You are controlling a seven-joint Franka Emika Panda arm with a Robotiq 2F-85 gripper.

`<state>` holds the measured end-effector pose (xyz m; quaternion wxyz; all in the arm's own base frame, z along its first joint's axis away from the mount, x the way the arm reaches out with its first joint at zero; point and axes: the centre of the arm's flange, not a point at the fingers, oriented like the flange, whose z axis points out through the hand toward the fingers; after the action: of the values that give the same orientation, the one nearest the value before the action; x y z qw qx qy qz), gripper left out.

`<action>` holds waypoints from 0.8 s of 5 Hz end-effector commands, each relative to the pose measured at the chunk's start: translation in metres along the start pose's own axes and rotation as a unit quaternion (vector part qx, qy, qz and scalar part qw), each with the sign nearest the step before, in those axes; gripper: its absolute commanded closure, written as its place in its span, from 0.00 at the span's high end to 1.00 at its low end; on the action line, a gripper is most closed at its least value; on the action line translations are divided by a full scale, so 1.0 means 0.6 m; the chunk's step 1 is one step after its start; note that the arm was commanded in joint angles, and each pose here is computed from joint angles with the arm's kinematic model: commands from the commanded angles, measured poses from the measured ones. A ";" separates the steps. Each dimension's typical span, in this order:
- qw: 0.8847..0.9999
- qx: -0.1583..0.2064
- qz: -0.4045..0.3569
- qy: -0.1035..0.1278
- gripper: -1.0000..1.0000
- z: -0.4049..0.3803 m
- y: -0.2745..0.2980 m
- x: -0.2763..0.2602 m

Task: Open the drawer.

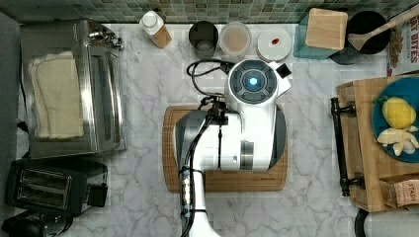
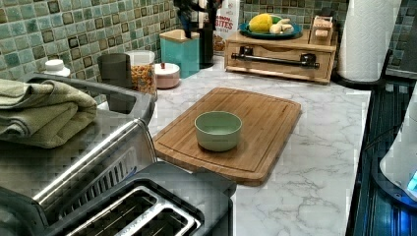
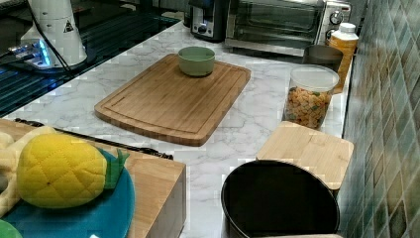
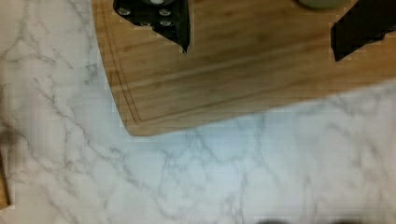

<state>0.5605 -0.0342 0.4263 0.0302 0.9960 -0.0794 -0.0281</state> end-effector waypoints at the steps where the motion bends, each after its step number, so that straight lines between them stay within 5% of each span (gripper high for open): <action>1: 0.994 -0.044 -0.095 0.006 1.00 0.051 0.181 -0.030; 3: 0.991 -0.070 -0.110 0.045 1.00 0.104 0.262 -0.039; 4: 0.989 -0.077 -0.119 0.047 1.00 0.132 0.307 -0.034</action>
<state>0.5063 -0.1860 0.3540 0.0928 0.9956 -0.0056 -0.0100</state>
